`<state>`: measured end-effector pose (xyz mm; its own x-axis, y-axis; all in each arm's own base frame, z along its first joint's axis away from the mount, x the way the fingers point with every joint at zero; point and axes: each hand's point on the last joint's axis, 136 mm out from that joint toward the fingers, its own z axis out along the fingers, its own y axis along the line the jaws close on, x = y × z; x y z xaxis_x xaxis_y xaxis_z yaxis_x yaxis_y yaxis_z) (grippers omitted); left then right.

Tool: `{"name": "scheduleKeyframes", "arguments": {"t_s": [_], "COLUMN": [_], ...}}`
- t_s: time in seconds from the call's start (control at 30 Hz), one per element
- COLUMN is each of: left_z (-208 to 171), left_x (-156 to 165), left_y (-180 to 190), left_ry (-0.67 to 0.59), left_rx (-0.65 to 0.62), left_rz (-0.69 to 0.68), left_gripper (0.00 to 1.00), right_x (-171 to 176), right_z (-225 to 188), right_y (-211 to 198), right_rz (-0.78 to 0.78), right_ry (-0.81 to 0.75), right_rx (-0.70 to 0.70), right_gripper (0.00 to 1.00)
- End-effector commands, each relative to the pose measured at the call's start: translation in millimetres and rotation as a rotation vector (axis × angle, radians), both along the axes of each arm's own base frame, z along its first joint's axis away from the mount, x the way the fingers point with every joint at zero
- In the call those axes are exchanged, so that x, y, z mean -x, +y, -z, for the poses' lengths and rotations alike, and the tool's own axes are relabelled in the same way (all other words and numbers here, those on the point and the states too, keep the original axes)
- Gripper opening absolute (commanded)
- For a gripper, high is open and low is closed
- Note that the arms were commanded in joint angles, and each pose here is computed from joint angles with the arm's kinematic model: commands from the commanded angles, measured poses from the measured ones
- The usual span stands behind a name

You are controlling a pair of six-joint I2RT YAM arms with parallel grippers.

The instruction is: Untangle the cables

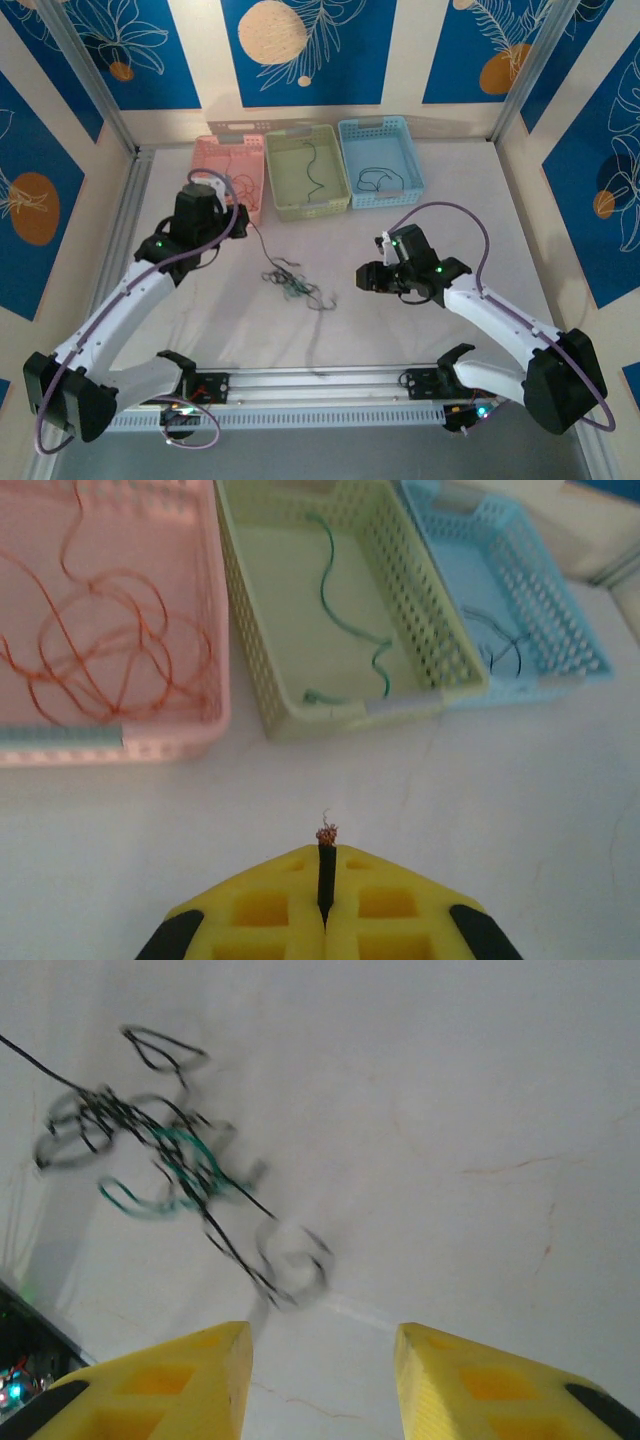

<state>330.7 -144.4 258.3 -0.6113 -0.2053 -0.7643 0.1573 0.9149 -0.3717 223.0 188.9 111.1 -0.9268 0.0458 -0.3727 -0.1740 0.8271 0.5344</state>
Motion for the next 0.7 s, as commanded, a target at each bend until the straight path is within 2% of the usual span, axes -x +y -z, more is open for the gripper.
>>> {"name": "scheduleKeyframes", "arguments": {"t_s": [0.0, 0.23, 0.37, 0.47, 0.53, 0.63, 0.67], "left_z": [-7.7, 74.2, 111.6, 122.8, 125.2, 122.9, 119.8], "left_x": [0.3, 31.6, 48.0, 54.8, 57.8, 62.2, 63.9], "left_y": [3.5, -8.0, 6.7, 15.4, 22.1, 31.9, 34.5], "left_ry": [0.002, 0.167, 0.223, 0.239, 0.240, 0.237, 0.231], "left_rx": [-0.028, 0.065, 0.026, 0.014, 0.009, 0.002, 0.001], "left_rz": [0.031, 0.091, 0.044, 0.013, -0.015, -0.050, -0.057], "left_gripper": [0.00, 0.00, 0.00, 0.00, 0.11, 0.44, 0.51], "right_x": [-7.3, 0.2, 0.8, -2.6, -6.3, -13.9, -15.3], "right_z": [-10.1, -15.7, -17.1, -19.7, -22.3, -20.0, -17.2], "right_y": [-4.8, 18.2, 39.7, 61.9, 78.6, 104.2, 113.6], "right_rz": [0.005, -0.099, -0.161, -0.198, -0.223, -0.253, -0.269], "right_ry": [-0.026, -0.037, -0.038, -0.034, -0.032, -0.013, -0.001], "right_rx": [0.004, -0.056, -0.040, -0.066, -0.087, -0.096, -0.096], "right_gripper": [0.42, 0.40, 0.40, 0.40, 0.40, 0.40, 0.40]}}
